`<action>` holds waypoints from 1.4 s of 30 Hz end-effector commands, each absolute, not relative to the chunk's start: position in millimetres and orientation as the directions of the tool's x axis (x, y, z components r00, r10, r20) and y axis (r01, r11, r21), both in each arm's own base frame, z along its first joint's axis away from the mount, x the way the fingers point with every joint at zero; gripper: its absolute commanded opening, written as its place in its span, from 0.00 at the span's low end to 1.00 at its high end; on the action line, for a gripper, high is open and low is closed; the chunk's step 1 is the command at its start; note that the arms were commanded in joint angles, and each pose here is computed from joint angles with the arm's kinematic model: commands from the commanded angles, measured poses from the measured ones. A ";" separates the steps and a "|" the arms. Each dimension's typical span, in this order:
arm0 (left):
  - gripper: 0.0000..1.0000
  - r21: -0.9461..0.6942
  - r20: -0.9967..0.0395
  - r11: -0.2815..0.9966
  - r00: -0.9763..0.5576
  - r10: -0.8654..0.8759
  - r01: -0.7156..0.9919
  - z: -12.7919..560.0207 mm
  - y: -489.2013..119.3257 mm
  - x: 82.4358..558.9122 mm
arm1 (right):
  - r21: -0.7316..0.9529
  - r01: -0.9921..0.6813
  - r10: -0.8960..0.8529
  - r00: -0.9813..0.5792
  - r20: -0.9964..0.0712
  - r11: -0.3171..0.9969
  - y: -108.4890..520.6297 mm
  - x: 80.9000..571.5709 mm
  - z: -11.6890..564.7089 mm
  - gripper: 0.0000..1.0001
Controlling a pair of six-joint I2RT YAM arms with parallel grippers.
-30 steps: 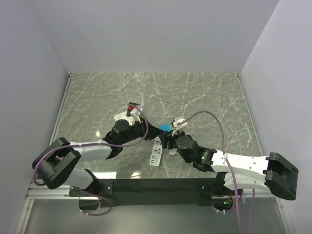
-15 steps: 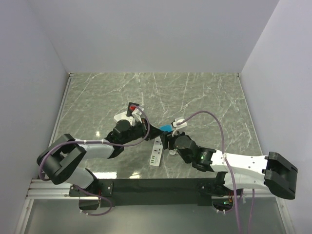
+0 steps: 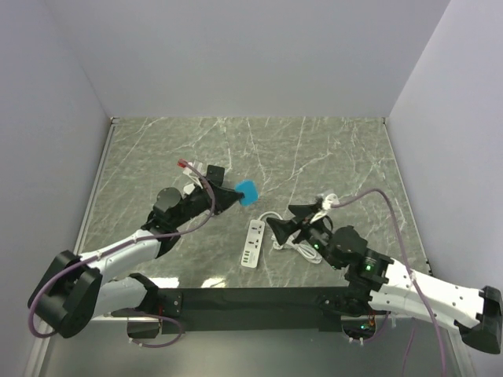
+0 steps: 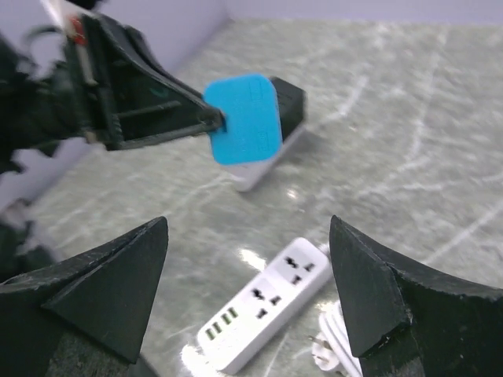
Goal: Insert the plug
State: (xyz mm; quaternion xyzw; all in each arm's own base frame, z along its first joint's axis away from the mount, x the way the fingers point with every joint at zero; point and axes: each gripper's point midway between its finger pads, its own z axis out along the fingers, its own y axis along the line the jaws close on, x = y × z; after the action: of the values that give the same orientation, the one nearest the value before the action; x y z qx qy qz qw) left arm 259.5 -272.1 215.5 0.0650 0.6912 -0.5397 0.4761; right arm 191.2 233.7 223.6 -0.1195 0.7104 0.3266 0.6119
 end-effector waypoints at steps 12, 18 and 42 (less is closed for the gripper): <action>0.01 -0.487 -0.845 0.111 -0.436 -0.309 0.866 266.6 -270.9 166.9 | 0.344 -0.834 0.278 -0.239 -0.930 0.431 271.5 169.2 276.7 0.71; 0.01 -0.478 -0.854 0.103 -0.433 -0.289 0.872 265.3 -272.5 158.8 | 0.340 -0.888 0.298 -0.249 -0.921 0.308 279.7 156.7 288.5 0.68; 0.01 -0.466 -0.862 0.094 -0.427 -0.274 0.880 263.4 -284.7 155.4 | 0.339 -0.929 0.217 -0.304 -0.927 0.146 300.7 138.0 278.8 0.00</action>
State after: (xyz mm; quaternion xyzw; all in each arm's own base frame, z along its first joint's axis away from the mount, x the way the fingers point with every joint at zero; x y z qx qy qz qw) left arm 150.4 -283.7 250.9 0.2636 0.5895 -0.6246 0.4392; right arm 155.3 295.8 249.9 -0.2830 0.6185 0.5409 0.4947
